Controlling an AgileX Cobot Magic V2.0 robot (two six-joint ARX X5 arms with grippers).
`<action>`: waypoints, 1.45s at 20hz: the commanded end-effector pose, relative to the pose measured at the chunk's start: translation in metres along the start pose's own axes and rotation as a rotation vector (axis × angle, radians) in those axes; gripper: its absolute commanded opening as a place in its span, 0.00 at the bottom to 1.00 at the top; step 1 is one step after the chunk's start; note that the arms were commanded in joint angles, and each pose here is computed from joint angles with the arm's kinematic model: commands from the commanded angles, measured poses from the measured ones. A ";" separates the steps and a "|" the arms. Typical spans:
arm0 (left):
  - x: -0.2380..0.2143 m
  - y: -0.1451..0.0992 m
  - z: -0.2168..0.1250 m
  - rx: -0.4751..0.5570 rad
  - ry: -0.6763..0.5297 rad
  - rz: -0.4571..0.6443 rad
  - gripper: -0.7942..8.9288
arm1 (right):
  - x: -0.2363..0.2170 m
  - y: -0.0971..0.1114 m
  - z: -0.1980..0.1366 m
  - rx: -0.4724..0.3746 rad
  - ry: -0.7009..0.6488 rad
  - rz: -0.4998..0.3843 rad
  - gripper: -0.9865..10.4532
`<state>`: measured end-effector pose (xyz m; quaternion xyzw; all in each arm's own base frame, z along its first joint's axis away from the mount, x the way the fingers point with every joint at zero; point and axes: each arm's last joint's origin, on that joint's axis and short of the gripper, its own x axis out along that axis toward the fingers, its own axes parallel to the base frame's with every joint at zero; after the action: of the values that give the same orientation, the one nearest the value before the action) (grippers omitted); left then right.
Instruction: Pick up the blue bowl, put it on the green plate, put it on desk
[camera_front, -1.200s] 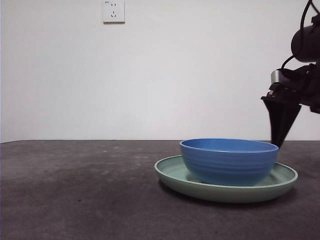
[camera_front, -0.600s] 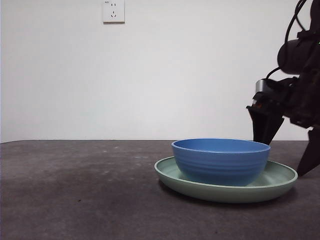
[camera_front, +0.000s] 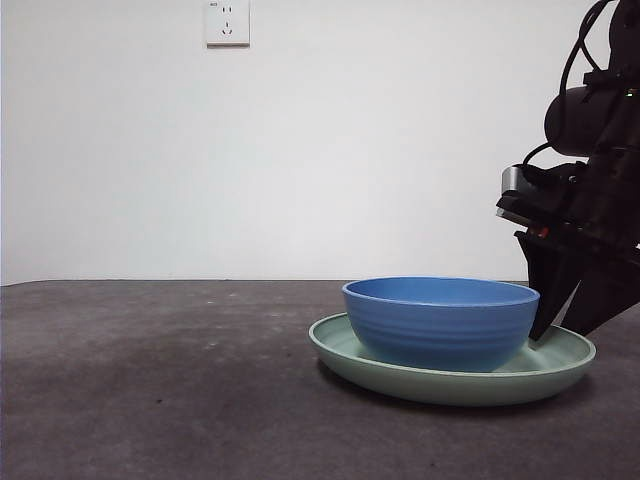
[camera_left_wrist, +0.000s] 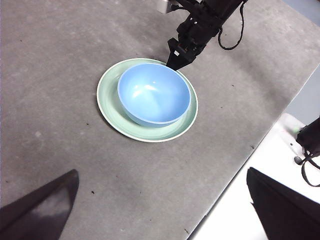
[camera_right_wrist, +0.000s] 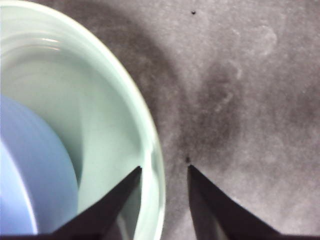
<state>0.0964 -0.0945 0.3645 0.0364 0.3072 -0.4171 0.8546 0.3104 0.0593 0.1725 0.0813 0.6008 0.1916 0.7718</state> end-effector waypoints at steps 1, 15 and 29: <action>0.000 -0.001 0.003 0.008 -0.010 -0.008 0.89 | 0.005 -0.001 0.002 -0.005 0.011 0.002 0.15; 0.000 -0.001 -0.002 -0.006 0.036 -0.004 0.89 | -0.014 -0.002 0.015 0.051 0.003 0.059 0.10; -0.026 -0.006 -0.008 0.015 -0.059 -0.014 0.89 | -0.020 0.071 0.037 -0.046 -0.034 0.175 0.10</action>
<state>0.0762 -0.0764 0.3705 0.0296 0.2839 -0.4214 0.8608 0.3221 0.1165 0.2260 0.1053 0.5720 0.2718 0.7667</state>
